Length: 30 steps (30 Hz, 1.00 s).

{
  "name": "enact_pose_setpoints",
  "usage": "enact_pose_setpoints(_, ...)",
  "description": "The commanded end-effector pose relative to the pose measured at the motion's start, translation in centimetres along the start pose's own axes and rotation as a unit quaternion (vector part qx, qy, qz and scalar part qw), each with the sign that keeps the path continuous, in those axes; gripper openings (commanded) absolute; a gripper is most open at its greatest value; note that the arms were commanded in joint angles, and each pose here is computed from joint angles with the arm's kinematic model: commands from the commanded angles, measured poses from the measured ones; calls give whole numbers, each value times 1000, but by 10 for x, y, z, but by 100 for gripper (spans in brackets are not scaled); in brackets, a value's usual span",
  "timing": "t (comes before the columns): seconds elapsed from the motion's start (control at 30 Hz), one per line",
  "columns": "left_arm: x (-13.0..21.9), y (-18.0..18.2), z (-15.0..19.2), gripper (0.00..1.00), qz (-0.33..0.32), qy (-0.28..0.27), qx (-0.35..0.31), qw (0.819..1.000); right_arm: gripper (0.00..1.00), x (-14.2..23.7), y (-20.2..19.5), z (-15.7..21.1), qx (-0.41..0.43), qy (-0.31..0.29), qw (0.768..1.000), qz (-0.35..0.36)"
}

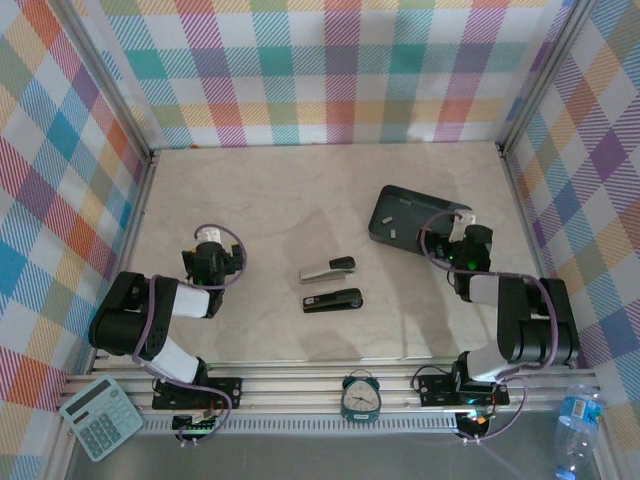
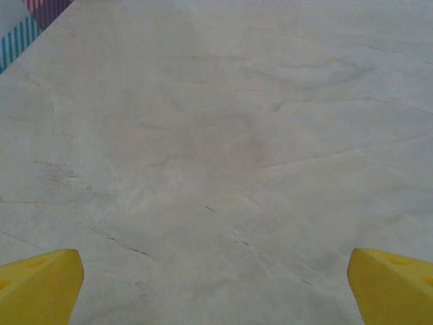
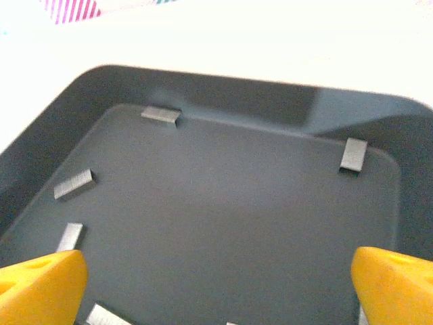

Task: Load the staples into the stapler

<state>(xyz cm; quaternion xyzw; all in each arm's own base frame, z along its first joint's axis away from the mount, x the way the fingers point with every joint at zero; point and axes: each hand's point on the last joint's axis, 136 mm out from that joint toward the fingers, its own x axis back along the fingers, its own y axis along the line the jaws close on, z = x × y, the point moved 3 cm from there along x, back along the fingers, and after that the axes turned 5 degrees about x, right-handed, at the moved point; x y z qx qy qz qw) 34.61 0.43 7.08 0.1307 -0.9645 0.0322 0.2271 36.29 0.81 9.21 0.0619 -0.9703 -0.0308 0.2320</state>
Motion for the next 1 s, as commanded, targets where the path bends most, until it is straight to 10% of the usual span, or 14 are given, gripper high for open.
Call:
enact_pose_setpoints(0.0,-6,-1,-29,100,20,-33,47,998,99,-2,9,-13,33,-49,998,-23)
enact_pose_setpoints(0.97,-6,-3,-29,100,22,-35,42,998,99,-3,11,-13,38,-42,998,-16)
